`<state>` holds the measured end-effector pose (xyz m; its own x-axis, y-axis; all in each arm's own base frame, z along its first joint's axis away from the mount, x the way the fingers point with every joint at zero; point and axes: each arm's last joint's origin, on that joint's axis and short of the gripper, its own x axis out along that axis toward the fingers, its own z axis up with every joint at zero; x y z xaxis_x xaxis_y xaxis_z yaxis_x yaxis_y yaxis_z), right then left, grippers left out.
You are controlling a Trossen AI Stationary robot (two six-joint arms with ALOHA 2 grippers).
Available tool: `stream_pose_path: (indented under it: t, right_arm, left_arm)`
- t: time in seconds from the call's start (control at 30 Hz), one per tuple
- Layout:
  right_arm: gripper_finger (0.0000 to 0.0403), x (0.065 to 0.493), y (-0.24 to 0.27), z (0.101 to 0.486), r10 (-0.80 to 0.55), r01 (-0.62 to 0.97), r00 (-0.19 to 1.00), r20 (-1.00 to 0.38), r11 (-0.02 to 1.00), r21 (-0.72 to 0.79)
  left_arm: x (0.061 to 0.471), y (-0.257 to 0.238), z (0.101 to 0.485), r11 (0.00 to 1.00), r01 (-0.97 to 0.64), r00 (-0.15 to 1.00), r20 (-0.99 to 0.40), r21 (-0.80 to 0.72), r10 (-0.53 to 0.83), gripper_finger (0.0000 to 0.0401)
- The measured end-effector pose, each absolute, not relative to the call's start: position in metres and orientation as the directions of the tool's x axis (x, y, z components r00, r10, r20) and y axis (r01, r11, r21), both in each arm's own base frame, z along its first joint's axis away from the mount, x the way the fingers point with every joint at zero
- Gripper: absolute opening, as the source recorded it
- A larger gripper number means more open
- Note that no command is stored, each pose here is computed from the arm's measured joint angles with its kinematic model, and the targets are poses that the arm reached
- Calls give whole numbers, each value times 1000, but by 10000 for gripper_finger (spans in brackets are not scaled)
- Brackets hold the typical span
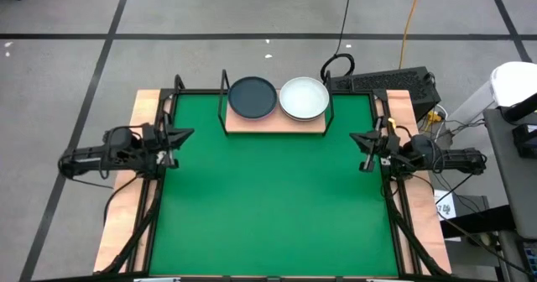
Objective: Place and stack plates onto a shelf
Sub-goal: Return to Home Position
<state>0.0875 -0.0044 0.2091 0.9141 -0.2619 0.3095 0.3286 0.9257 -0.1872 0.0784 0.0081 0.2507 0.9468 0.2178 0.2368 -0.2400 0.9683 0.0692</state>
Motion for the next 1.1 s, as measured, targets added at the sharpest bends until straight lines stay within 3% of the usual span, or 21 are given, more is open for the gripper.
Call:
stream_pose_path:
  t: [0.4,0.6,0.83,1.1]
  right_arm:
    - [0,91,-3,199,-230,277,942,243,943,-183]
    - [0,90,-1,203,-156,228,920,359,959,-168]
    - [0,90,1,202,-81,137,933,351,981,-139]
    - [0,91,1,201,-82,121,935,344,988,-93]
  left_arm:
    - [72,9,245,971,-237,947,218,-12,234,1]
    - [82,10,224,972,-228,947,219,-52,234,1]
    - [92,10,197,975,-196,931,292,-104,219,1]
    - [93,8,195,982,-122,941,298,-141,160,1]
